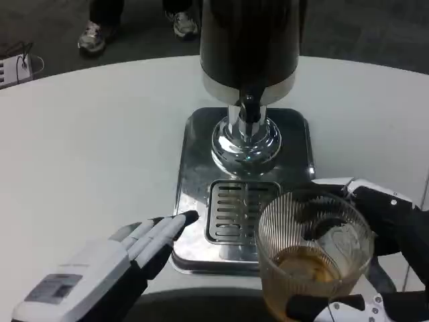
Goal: Grasp the cup under the faucet to collect the drink, then remove the cup.
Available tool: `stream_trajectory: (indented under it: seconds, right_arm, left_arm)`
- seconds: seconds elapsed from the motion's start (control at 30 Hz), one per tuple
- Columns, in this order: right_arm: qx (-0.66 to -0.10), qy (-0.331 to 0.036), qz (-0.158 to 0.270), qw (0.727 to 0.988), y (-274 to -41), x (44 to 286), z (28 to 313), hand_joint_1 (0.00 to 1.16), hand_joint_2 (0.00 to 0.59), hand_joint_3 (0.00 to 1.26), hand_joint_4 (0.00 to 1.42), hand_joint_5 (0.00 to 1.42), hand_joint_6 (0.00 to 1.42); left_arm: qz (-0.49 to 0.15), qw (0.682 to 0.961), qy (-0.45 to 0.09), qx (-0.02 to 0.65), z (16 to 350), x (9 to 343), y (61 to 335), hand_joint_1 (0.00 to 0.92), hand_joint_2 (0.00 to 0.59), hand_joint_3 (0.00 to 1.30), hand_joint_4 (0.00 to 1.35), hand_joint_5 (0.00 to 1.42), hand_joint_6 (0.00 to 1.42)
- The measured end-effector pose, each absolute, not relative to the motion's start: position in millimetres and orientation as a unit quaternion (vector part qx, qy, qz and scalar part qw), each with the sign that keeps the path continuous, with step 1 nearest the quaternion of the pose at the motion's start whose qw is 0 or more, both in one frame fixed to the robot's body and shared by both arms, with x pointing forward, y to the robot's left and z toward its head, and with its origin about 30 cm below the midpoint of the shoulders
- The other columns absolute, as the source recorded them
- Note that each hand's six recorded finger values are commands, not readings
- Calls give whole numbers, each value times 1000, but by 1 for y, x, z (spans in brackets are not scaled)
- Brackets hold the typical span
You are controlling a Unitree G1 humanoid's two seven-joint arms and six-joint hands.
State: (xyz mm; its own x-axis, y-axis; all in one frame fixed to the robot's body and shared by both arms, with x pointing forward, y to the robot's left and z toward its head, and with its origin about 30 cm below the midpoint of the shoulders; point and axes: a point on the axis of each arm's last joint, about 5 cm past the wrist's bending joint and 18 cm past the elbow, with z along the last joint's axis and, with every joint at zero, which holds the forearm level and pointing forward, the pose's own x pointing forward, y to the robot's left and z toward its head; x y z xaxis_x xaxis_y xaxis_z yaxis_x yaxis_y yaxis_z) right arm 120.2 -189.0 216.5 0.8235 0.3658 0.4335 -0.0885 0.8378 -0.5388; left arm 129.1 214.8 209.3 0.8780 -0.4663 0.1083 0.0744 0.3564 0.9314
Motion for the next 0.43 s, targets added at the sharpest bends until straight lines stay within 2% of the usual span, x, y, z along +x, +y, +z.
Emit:
stream_trajectory:
  seconds: [0.43]
  right_arm:
    - [-254, -271, 126, 920, -188, 120, 217, 955, 214, 1142, 1380, 1424, 1424]
  left_arm:
    - [-170, 807, -176, 537, 208, 128, 216, 0, 43, 0, 0, 0, 0]
